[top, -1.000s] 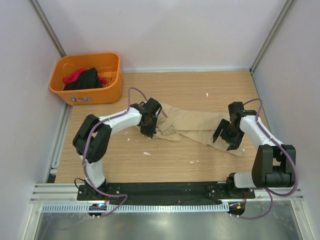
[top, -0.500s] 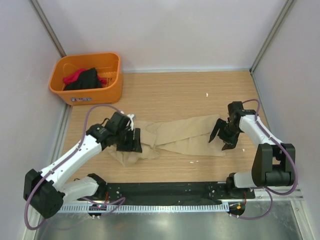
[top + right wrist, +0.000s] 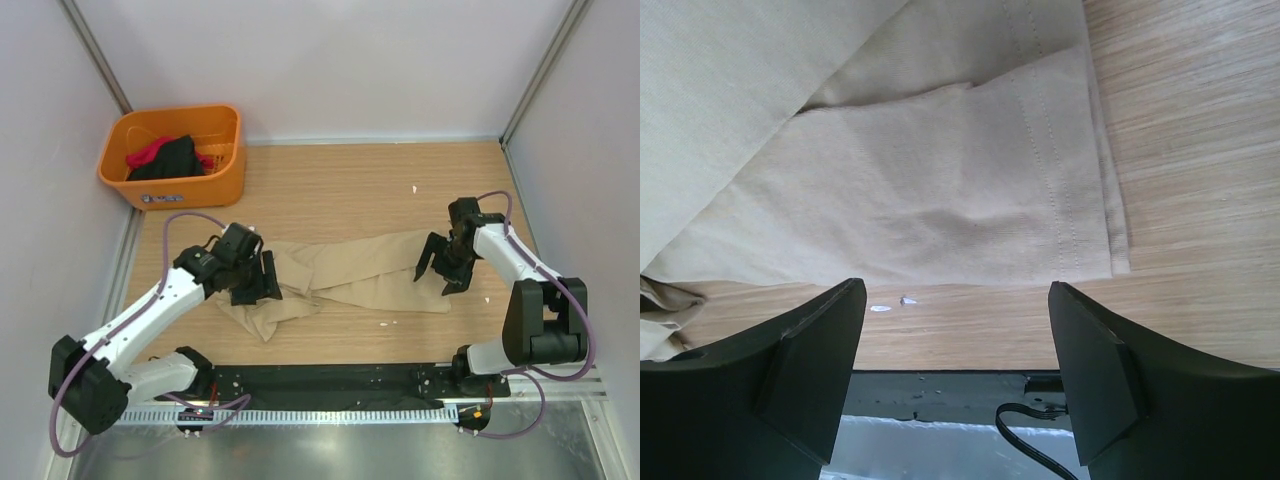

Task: Fold and stack the t-shirts
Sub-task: Flatten the tshirt out

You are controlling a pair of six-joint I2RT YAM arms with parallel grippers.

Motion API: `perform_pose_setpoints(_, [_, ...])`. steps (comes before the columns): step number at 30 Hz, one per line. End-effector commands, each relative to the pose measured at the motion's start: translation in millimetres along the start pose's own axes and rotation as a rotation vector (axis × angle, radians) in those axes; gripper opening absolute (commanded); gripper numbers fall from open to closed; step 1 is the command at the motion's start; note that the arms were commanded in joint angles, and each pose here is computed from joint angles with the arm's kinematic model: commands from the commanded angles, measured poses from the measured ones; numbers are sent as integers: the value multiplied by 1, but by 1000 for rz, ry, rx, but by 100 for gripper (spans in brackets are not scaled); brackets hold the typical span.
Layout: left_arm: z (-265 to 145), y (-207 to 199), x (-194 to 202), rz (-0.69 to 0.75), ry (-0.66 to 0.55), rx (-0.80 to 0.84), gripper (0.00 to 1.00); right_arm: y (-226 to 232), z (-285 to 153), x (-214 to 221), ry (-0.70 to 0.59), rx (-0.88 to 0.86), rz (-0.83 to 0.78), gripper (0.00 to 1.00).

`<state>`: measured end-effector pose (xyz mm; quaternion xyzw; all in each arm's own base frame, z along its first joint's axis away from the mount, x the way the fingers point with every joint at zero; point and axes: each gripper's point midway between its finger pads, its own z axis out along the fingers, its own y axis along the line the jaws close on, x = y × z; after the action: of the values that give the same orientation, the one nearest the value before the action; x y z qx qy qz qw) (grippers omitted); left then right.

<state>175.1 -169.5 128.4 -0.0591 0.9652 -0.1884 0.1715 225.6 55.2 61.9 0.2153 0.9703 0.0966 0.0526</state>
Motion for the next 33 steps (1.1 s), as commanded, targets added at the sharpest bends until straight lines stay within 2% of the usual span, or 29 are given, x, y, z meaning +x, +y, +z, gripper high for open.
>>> perform_pose_setpoints(1, [6,21,-8,-72,-50,-123,65,2,-4,1,-12,-24,-24,80])
perform_pose_setpoints(3, [5,32,-14,-99,-90,-171,60,5,-6,4,-15,-48,-31,79])
perform_pose_setpoints(5, [7,47,-19,-126,-123,-205,49,4,-6,6,-15,-51,-36,79])
perform_pose_setpoints(8, [13,57,-17,-207,-99,-176,45,2,-7,9,-11,-50,-52,79])
perform_pose_setpoints(10, [16,58,-12,-263,-91,-162,47,3,-9,7,-22,-54,-62,79])
perform_pose_setpoints(11, [21,63,-1,-284,-67,-165,56,3,-9,7,-24,-53,-63,79])
perform_pose_setpoints(13, [22,64,3,-342,-86,-152,64,3,-9,7,-29,-59,-68,79])
perform_pose_setpoints(15, [27,71,8,-382,-97,-169,64,4,-8,7,-26,-64,-66,79])
perform_pose_setpoints(18, [28,71,2,-421,-144,-155,62,5,-6,9,-20,-75,-62,79])
perform_pose_setpoints(22, [32,68,-3,-422,-148,-133,47,4,-5,13,-11,-78,-68,79])
perform_pose_setpoints(24, [34,69,-5,-398,-140,-142,45,3,-5,14,-6,-75,-73,79])
perform_pose_setpoints(28, [34,66,-4,-333,-115,-131,50,3,-6,14,-11,-78,-82,79])
perform_pose_setpoints(30, [33,69,-1,-326,-115,-136,61,4,-5,14,-10,-85,-80,79])
perform_pose_setpoints(33, [38,75,1,-318,-144,-135,65,5,-4,15,-9,-92,-79,79])
